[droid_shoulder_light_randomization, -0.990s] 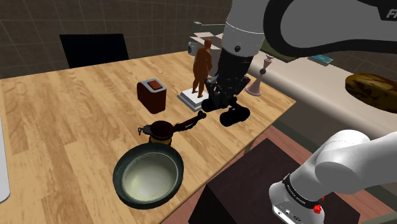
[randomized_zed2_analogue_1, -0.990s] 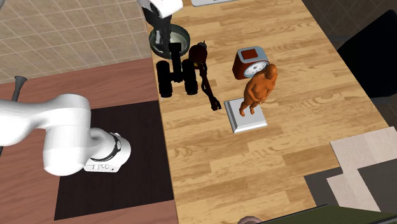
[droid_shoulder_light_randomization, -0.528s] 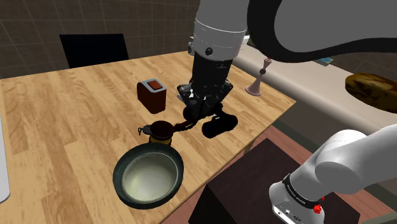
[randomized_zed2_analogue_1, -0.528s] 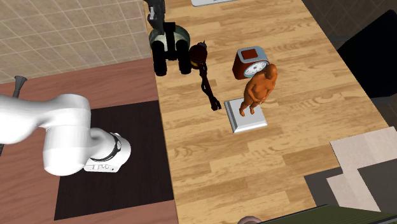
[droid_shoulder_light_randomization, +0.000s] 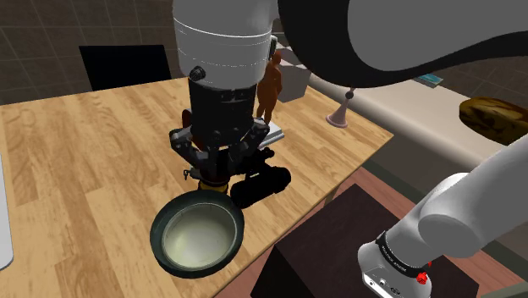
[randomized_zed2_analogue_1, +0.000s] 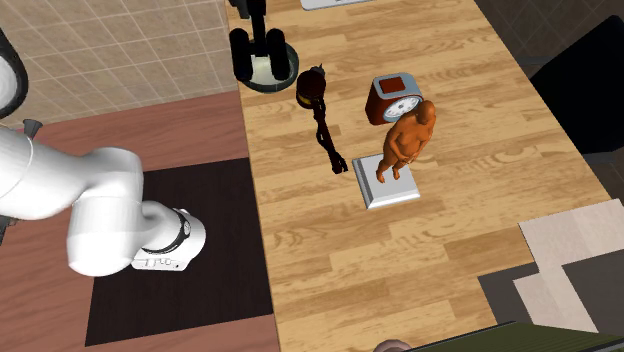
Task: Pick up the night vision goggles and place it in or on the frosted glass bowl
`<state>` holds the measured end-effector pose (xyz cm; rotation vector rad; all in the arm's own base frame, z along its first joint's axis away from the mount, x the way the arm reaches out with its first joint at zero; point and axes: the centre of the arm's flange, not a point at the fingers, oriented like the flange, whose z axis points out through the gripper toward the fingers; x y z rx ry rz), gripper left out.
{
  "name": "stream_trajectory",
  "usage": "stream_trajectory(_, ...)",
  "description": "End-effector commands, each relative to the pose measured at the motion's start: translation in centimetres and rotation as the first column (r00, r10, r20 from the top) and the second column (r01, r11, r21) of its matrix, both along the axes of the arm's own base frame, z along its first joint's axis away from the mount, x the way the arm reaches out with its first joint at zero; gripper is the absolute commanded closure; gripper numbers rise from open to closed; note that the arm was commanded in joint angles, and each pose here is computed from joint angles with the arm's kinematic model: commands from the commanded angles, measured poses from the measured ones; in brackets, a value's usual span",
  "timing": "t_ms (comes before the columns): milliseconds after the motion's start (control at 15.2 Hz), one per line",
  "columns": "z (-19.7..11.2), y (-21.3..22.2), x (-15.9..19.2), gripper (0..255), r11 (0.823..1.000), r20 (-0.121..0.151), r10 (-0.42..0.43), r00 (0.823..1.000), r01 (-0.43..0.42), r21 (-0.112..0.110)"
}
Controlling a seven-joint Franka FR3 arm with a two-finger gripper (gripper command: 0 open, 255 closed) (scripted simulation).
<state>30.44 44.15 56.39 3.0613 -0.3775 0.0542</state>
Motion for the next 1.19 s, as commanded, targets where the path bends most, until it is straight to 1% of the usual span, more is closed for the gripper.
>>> stream_trajectory(0,0.2,2.3,-0.2,255,1.0,0.002,-0.005,1.0,0.005,0.002)
stream_trajectory(396,0.9,9.9,-1.0,255,1.0,0.002,-0.005,1.0,0.005,0.002)
stream_trajectory(1122,-4.9,9.9,-1.0,255,1.0,0.002,-0.005,1.0,0.005,0.002)
